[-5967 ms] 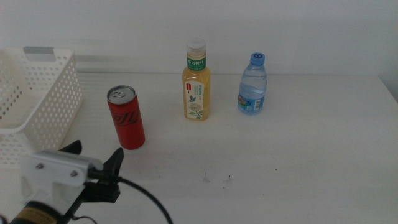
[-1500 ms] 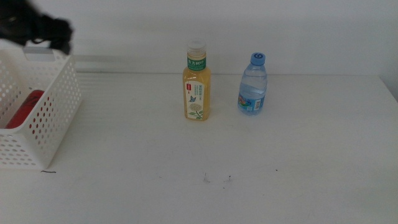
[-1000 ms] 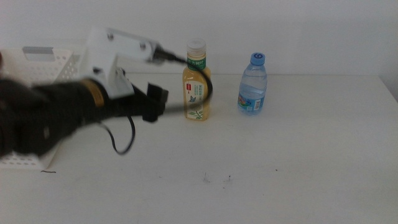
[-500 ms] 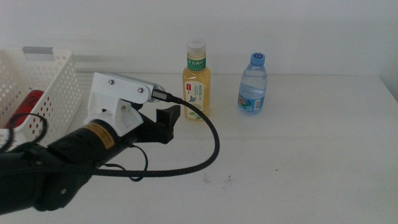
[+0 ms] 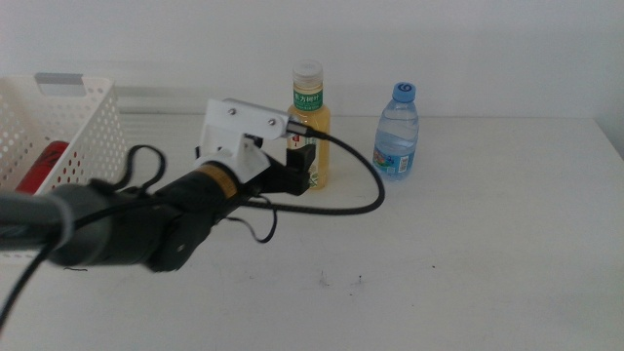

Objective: Use arms to grab the bottles and put them into the dustbin to the left of the table.

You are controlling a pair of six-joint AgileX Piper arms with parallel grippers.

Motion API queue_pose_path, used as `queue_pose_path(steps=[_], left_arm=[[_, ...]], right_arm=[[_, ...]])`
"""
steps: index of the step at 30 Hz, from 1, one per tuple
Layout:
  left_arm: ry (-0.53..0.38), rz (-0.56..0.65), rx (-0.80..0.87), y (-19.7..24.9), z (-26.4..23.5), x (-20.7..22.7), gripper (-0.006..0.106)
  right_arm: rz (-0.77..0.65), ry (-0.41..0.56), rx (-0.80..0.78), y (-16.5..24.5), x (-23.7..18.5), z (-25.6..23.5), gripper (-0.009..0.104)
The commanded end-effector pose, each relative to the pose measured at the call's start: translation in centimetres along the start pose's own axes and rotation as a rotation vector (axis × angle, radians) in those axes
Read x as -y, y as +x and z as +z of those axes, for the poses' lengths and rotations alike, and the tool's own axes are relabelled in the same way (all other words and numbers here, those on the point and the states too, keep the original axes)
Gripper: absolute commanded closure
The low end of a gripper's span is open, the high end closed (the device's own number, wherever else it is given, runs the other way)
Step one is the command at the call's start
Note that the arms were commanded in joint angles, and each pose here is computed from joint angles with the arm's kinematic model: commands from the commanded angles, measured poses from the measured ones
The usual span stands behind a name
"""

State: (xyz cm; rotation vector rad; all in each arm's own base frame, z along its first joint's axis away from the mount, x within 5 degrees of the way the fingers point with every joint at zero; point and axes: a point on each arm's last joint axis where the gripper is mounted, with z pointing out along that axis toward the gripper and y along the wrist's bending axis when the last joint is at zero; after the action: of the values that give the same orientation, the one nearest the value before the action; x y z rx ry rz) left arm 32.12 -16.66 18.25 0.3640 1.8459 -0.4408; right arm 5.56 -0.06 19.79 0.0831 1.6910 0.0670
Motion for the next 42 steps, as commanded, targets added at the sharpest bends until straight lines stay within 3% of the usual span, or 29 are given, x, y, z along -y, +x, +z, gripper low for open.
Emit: queue_pose_path(steps=[1, 15, 26, 29, 34, 37, 42], left_arm=[[0.008, 0.002, 0.033, -0.2, 1.8, 0.0, 0.007], [-0.003, -0.045, 0.043, 2.0, 10.2, -0.9, 0.007], [-0.026, -0.045, 0.041, 4.1, 13.5, -2.5, 0.01], [-0.023, -0.046, 0.055, 4.3, 13.6, -2.5, 0.023], [0.018, 0.0, 0.06, 3.0, 12.9, -2.3, 0.065], [0.001, 0.003, 0.009, 0.5, 10.8, -2.2, 0.083], [-0.113, -0.019, -0.231, -4.9, 5.5, -2.5, 0.1]], right_arm=[[-0.015, 0.007, 0.01, 0.1, 0.1, 0.0, 0.004], [-0.015, 0.007, 0.01, 0.1, 0.1, 0.0, 0.004], [-0.015, 0.007, 0.01, 0.1, 0.1, 0.0, 0.004], [-0.015, 0.007, 0.01, 0.1, 0.1, 0.0, 0.004], [-0.015, 0.007, 0.01, 0.1, 0.1, 0.0, 0.004], [-0.015, 0.007, 0.01, 0.1, 0.1, 0.0, 0.004], [-0.015, 0.007, 0.01, 0.1, 0.1, 0.0, 0.004]])
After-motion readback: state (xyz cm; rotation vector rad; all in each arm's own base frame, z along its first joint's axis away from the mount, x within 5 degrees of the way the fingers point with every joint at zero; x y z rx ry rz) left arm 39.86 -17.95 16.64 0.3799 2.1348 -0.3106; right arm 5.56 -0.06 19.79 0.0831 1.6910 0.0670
